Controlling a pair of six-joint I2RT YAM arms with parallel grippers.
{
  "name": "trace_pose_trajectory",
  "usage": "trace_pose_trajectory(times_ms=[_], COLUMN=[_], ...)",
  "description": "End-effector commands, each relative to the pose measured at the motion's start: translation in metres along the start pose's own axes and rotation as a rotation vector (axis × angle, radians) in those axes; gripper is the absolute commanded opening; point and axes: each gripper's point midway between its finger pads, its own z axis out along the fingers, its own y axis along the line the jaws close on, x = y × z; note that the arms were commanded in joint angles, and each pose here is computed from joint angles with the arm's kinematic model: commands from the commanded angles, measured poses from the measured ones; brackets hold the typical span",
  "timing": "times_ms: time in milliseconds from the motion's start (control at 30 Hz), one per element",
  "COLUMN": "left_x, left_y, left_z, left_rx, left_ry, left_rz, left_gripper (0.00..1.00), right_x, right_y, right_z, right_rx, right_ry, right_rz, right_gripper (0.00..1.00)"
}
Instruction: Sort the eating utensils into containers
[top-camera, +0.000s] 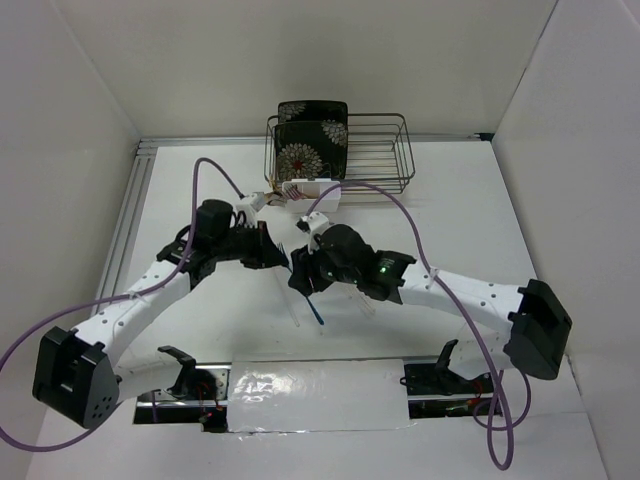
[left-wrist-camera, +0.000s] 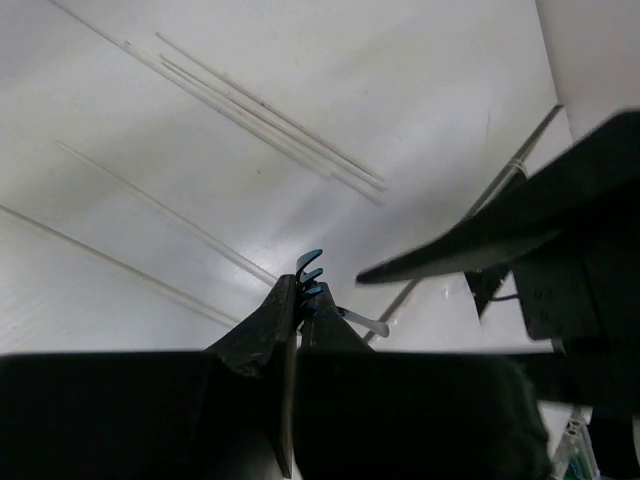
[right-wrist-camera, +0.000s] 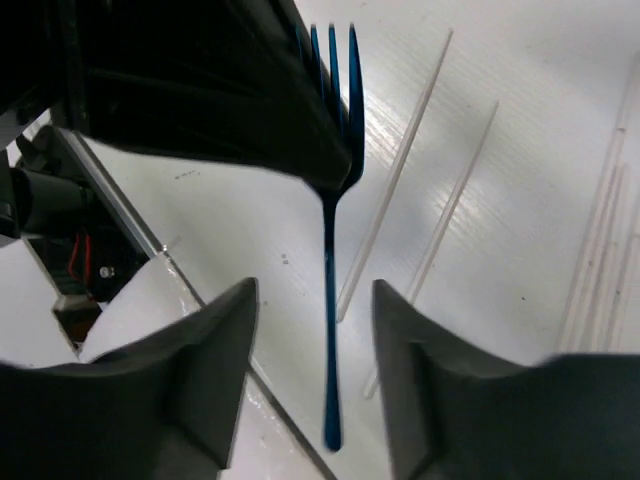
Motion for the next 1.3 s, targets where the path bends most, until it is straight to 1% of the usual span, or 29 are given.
trace_pose_trajectory(times_ms=[0, 33, 67, 100, 133, 167, 200, 233, 267, 300, 333, 367, 400, 467, 500, 567, 600, 633, 733, 767, 833, 867, 967, 1000, 1100, 1133, 1267], left_x=[-0.052, -0.060, -0.085, -0.099, -0.121, -0.148, -0.165, -0.182, -0.210, -0.222, -0.235, -0.256, -0.266, -0.287, -0.292, -0.304, -0.303, -0.307, -0.306, -0.308, -0.299, -0.300, -0.300, -0.299, -0.305, -0.301, -0.298], left_y=[-0.014, -0.012, -0.020, -0.025, -0.032, -0.054, -0.060, -0.068, -0.088, -0.097, -0.103, -0.111, -0.113, -0.108, -0.104, -0.093, -0.084, -0.074, -0.062, -0.059, -0.046, -0.046, -0.040, -0.033, -0.034, -0.027, -0.012], left_z=[-0.007, -0.009, -0.014, -0.019, -0.031, -0.041, -0.047, -0.055, -0.065, -0.069, -0.074, -0.077, -0.080, -0.075, -0.072, -0.064, -0.052, -0.048, -0.041, -0.041, -0.030, -0.031, -0.026, -0.019, -0.020, -0.013, -0.004], left_rx=[-0.015, -0.033, -0.048, -0.050, -0.047, -0.019, -0.018, -0.017, 0.006, 0.016, 0.016, 0.018, 0.004, -0.026, -0.039, -0.082, -0.089, -0.118, -0.141, -0.146, -0.145, -0.144, -0.140, -0.144, -0.159, -0.161, -0.186], left_ry=[-0.140, -0.155, -0.204, -0.236, -0.290, -0.332, -0.362, -0.399, -0.458, -0.483, -0.510, -0.554, -0.580, -0.606, -0.608, -0.610, -0.586, -0.584, -0.575, -0.588, -0.575, -0.586, -0.598, -0.583, -0.602, -0.588, -0.600], left_rz=[0.135, 0.163, 0.197, 0.226, 0.269, 0.305, 0.327, 0.369, 0.422, 0.452, 0.498, 0.540, 0.562, 0.616, 0.627, 0.667, 0.665, 0.671, 0.681, 0.692, 0.690, 0.695, 0.701, 0.697, 0.716, 0.714, 0.722], left_gripper=[0.00, 0.00, 0.00, 0.00, 0.00, 0.00, 0.00, 0.00, 0.00, 0.00, 0.00, 0.00, 0.00, 0.00, 0.00, 0.00, 0.00, 0.00, 0.00, 0.00, 0.00, 0.00, 0.00, 0.00, 0.00, 0.00, 0.00], right_x=[-0.042, -0.047, -0.060, -0.066, -0.071, -0.079, -0.088, -0.091, -0.096, -0.095, -0.092, -0.090, -0.084, -0.079, -0.075, -0.073, -0.076, -0.074, -0.076, -0.075, -0.074, -0.073, -0.074, -0.073, -0.077, -0.074, -0.076], right_y=[0.000, -0.005, -0.019, -0.025, -0.037, -0.044, -0.066, -0.081, -0.083, -0.110, -0.120, -0.129, -0.143, -0.157, -0.170, -0.182, -0.195, -0.199, -0.206, -0.209, -0.215, -0.216, -0.222, -0.223, -0.224, -0.226, -0.227], right_z=[-0.036, -0.044, -0.062, -0.072, -0.082, -0.092, -0.111, -0.122, -0.138, -0.145, -0.149, -0.152, -0.155, -0.159, -0.165, -0.172, -0.183, -0.185, -0.189, -0.189, -0.187, -0.187, -0.181, -0.181, -0.178, -0.177, -0.175], right_rx=[0.056, 0.083, 0.143, 0.168, 0.200, 0.219, 0.273, 0.318, 0.311, 0.371, 0.375, 0.375, 0.353, 0.329, 0.323, 0.339, 0.377, 0.397, 0.434, 0.447, 0.453, 0.456, 0.445, 0.446, 0.437, 0.438, 0.428], right_ry=[-0.058, -0.063, -0.089, -0.108, -0.126, -0.152, -0.205, -0.229, -0.271, -0.277, -0.276, -0.277, -0.273, -0.280, -0.298, -0.319, -0.354, -0.355, -0.362, -0.357, -0.351, -0.350, -0.343, -0.342, -0.349, -0.348, -0.354], right_rz=[0.017, 0.028, 0.065, 0.078, 0.097, 0.112, 0.139, 0.156, 0.163, 0.210, 0.230, 0.252, 0.296, 0.350, 0.381, 0.399, 0.407, 0.398, 0.374, 0.371, 0.374, 0.379, 0.389, 0.394, 0.386, 0.386, 0.367], right_gripper=[0.61, 0.67, 0.75, 0.82, 1.00, 1.00, 1.00, 1.00, 1.00, 1.00, 1.00, 1.00, 1.00, 1.00, 1.00, 1.00, 1.00, 1.00, 1.00, 1.00, 1.00, 1.00, 1.00, 1.00, 1.00, 1.00, 1.00])
